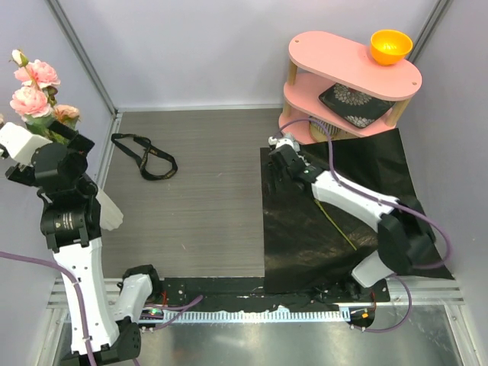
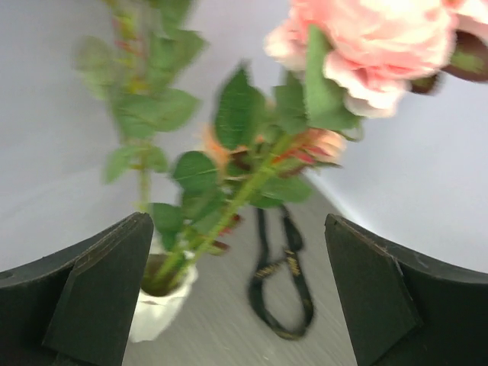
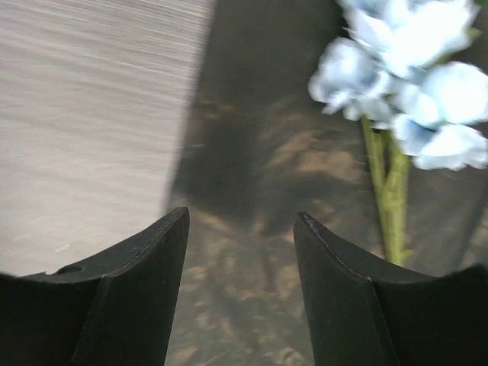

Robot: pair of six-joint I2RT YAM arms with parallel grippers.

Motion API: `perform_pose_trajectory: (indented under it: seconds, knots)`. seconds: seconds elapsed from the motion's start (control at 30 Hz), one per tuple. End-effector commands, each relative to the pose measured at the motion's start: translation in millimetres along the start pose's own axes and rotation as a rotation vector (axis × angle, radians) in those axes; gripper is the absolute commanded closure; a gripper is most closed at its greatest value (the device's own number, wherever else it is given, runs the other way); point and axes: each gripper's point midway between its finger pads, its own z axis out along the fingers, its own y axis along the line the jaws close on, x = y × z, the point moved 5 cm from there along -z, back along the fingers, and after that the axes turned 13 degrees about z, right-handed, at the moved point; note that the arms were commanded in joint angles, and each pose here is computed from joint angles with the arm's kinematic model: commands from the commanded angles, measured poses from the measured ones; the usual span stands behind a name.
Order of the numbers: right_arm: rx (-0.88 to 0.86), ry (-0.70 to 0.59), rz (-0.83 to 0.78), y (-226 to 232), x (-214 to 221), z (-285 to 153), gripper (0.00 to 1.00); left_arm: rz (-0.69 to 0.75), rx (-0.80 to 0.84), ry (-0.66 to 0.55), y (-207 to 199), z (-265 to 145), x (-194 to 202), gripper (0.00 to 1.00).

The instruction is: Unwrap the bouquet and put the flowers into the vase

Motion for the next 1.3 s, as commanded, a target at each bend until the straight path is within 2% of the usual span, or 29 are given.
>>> perform_pose_trajectory:
  seconds: [0.0, 0.03, 0.1, 0.13, 0.23, 0.4, 0.57, 0.77, 0.97, 1.07, 1.17, 1.27]
  knots:
    - [0.469, 0.009, -0.104, -67, -5, 11, 0.37, -0.086, 0.486, 0.06, -68, -17, 6, 0.0]
    - [0.517, 0.009, -0.109, -76, -6, 13, 0.37, -0.094, 0.677, 0.101, -91, -32, 13, 0.04]
    - [0.618, 0.043, -0.108, -103, -2, 17, 0.37, -0.108, 0.856, 0.161, -116, -46, 30, 0.07]
    - [0.641, 0.059, -0.104, -112, 0, 17, 0.37, -0.101, 1.02, 0.214, -136, -64, 40, 0.09]
    - [0.704, 0.129, -0.132, -132, 14, 17, 0.37, -0.028, 1.23, 0.28, -165, -101, 62, 0.12]
    - [0.608, 0.267, -0.189, -133, 44, 16, 0.37, 0.041, 1.501, 0.306, -179, -160, 90, 0.12]
    - [0.449, 0.31, -0.17, -117, 48, 13, 0.39, 0.037, 1.63, 0.358, -177, -191, 127, 0.12]
    - [0.389, 0.342, -0.167, -123, 48, 14, 0.44, 0.045, 1.695, 0.436, -173, -213, 164, 0.11]
    - [0.452, 0.412, -0.168, -138, 57, 28, 0.5, 0.065, 1.722, 0.447, -166, -221, 175, 0.11]
    - [0.514, 0.433, -0.184, -148, 59, 32, 0.57, 0.073, 1.724, 0.437, -161, -221, 175, 0.11]
    - [0.518, 0.453, -0.199, -148, 63, 38, 0.69, 0.078, 1.72, 0.435, -159, -221, 176, 0.1]
    - [0.522, 0.407, -0.218, -144, 53, 36, 0.81, 0.083, 1.717, 0.45, -160, -221, 179, 0.1]
